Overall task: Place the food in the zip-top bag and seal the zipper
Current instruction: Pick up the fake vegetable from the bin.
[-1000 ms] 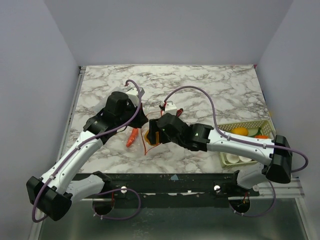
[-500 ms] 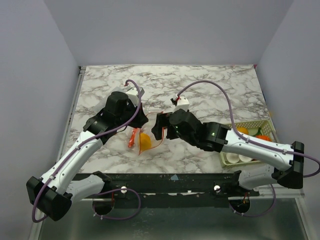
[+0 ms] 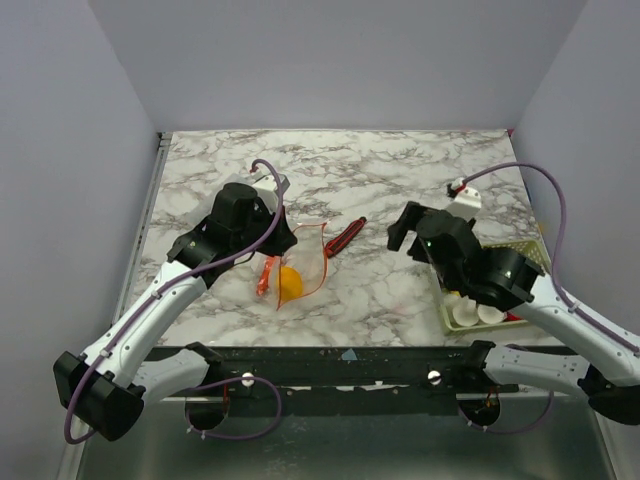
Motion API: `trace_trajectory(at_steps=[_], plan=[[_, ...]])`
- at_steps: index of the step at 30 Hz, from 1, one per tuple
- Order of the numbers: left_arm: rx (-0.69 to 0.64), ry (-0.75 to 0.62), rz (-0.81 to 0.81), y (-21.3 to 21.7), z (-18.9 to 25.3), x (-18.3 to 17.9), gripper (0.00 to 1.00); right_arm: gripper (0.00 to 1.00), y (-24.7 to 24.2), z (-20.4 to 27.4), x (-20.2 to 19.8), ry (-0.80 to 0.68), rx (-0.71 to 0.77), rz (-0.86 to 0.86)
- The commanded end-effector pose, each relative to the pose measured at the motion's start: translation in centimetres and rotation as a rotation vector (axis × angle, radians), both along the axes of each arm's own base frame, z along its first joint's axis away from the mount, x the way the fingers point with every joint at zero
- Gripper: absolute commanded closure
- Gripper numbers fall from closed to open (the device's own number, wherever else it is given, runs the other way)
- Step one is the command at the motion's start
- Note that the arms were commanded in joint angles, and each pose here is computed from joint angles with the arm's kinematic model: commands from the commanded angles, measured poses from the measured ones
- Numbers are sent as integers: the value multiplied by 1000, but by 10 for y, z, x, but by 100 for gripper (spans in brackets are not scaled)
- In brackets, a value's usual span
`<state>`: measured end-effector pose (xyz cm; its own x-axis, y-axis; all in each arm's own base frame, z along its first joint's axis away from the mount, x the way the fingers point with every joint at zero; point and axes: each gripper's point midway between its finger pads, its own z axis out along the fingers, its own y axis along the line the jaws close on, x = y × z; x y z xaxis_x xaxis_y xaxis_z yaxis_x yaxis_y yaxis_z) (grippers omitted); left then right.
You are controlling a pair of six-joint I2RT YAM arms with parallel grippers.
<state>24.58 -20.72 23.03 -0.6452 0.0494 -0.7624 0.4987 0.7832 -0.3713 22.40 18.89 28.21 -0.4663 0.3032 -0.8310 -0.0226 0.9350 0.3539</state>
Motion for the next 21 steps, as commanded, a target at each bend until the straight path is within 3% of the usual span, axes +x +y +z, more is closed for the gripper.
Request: trace_trajectory(at_steps=[1, 7, 21], plan=[[-17, -8, -11, -3, 2, 2, 100, 4, -75, -49, 20, 146, -106, -263], [-9, -5, -4, -2, 0, 2, 100, 7, -146, -91, 35, 276, -76, -510], [-23, -14, -17, -3, 4, 0, 100, 13, -171, -178, 29, 463, 188, -575]])
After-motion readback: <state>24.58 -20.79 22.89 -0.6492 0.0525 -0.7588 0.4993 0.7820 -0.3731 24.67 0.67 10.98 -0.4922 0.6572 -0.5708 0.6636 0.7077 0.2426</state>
